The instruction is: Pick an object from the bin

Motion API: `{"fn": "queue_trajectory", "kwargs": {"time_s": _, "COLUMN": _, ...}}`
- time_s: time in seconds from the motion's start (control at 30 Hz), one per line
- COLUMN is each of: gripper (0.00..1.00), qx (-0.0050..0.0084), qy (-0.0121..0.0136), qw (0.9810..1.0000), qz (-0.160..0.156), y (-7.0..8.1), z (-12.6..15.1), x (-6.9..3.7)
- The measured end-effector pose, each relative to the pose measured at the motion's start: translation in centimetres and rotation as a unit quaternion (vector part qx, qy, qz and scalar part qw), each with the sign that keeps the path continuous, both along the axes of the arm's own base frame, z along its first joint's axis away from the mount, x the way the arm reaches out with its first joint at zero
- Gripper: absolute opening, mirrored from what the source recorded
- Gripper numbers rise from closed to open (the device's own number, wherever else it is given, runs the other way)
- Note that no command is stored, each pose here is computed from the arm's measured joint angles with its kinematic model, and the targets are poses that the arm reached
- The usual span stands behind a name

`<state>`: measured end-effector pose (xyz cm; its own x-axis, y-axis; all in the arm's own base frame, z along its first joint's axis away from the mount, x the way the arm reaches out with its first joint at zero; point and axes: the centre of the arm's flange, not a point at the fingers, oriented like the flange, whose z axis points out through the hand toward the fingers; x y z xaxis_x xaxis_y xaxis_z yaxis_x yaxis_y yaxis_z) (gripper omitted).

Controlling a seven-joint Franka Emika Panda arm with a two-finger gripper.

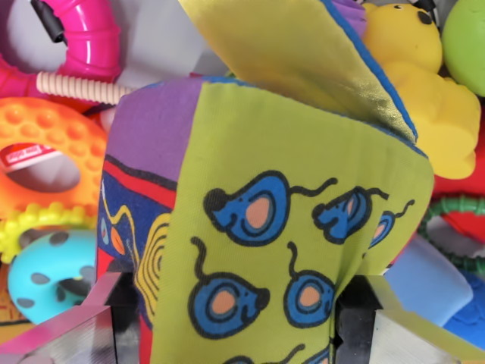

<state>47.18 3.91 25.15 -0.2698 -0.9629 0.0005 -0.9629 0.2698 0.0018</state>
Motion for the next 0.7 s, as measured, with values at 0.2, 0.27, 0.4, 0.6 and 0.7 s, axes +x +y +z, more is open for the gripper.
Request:
{"fn": "queue_trajectory", "kwargs": {"time_s": 0.2, "gripper": 0.00, "qx": -0.0004, "qy": -0.0004, "qw": 1.0000, "qz": 0.000, "y": 0.0, "z": 1.7, "x": 0.0}}
{"fn": "queue_trajectory", "kwargs": {"time_s": 0.27, "gripper": 0.00, "qx": -0.0005, "qy": -0.0002, "qw": 1.0000, "qz": 0.000, "y": 0.0, "z": 2.5, "x": 0.0}}
{"fn": "queue_trajectory", "kwargs": {"time_s": 0.4, "gripper": 0.00, "qx": -0.0008, "qy": -0.0009, "qw": 1.0000, "qz": 0.000, "y": 0.0, "z": 3.8, "x": 0.0}}
{"fn": "queue_trajectory", "kwargs": {"time_s": 0.6, "gripper": 0.00, "qx": -0.0009, "qy": -0.0013, "qw": 1.0000, "qz": 0.000, "y": 0.0, "z": 6.2, "x": 0.0}}
{"fn": "queue_trajectory", "kwargs": {"time_s": 0.7, "gripper": 0.00, "qx": -0.0009, "qy": -0.0016, "qw": 1.0000, "qz": 0.000, "y": 0.0, "z": 7.5, "x": 0.0}}
